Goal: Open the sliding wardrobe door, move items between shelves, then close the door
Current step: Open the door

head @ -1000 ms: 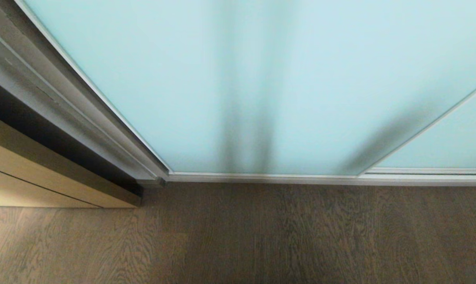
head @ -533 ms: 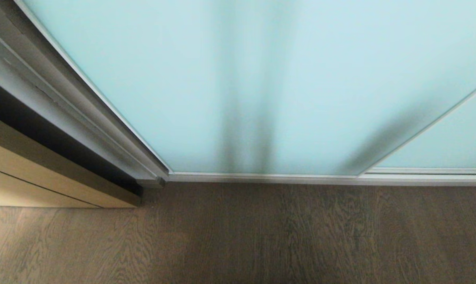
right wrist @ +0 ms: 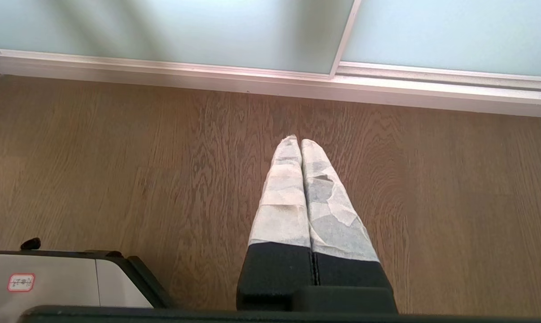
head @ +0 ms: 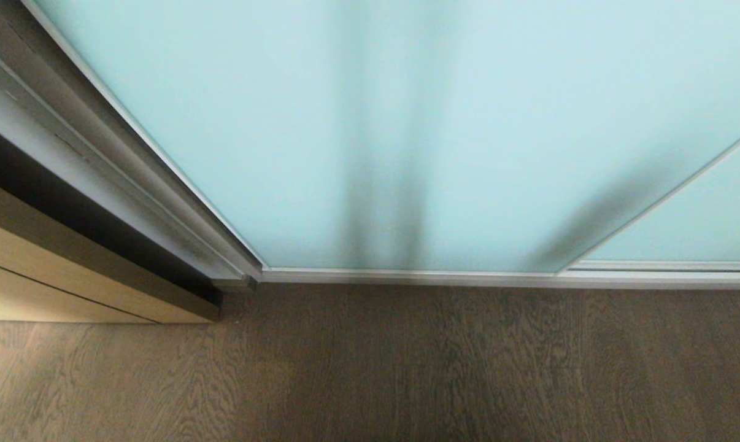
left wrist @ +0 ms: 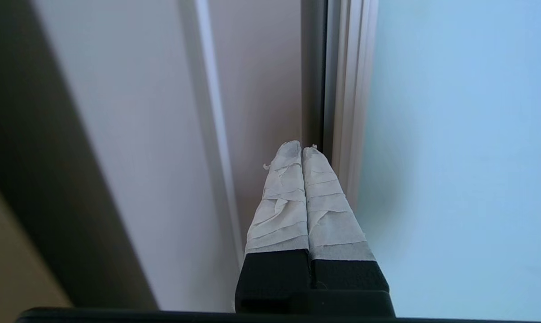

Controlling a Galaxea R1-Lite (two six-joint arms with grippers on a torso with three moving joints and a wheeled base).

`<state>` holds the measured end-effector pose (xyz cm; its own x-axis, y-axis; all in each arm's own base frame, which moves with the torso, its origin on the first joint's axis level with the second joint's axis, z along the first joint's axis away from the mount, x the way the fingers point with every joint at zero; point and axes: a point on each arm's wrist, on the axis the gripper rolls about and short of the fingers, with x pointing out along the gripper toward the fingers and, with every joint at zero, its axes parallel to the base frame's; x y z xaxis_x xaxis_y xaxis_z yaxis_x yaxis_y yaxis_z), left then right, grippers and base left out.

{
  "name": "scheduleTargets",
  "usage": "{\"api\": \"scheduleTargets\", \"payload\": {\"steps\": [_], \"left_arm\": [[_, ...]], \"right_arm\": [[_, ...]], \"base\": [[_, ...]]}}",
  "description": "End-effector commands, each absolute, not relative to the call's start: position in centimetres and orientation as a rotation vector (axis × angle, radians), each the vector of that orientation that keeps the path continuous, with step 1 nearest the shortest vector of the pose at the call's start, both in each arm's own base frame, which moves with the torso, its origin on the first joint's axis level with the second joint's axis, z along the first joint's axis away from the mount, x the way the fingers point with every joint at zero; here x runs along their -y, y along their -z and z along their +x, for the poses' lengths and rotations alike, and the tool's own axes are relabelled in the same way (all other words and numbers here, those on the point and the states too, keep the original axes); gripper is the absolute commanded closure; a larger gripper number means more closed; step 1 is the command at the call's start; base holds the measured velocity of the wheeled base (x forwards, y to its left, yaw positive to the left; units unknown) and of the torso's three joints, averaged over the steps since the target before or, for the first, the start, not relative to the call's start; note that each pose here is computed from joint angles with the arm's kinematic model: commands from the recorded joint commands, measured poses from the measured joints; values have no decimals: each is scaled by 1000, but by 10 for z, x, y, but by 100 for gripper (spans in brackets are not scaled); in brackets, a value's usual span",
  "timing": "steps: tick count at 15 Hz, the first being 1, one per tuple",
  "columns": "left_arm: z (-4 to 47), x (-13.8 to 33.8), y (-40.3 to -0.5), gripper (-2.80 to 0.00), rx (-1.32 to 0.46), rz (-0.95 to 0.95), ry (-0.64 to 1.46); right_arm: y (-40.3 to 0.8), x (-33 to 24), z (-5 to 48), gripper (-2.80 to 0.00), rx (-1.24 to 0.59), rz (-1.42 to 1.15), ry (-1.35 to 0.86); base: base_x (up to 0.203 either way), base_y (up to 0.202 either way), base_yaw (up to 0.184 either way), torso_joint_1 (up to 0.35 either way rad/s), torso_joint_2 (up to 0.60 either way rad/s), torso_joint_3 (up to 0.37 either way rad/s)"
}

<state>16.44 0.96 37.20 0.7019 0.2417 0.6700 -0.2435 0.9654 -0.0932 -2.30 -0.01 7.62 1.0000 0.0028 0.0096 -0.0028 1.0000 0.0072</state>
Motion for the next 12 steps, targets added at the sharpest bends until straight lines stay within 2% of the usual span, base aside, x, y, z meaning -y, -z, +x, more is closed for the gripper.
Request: {"api": "scheduleTargets", "payload": {"steps": [1,12], "left_arm": [[186,-10,-366,0,706,2,-270],[245,-12,-361,0,687,-10,-262]], "right_arm": [[-76,0,-23,0,10,8,-3],[-76,0,-23,0,11,8,-3]], "base": [[0,0,0,0,0,0],[0,0,0,0,0,0]]}}
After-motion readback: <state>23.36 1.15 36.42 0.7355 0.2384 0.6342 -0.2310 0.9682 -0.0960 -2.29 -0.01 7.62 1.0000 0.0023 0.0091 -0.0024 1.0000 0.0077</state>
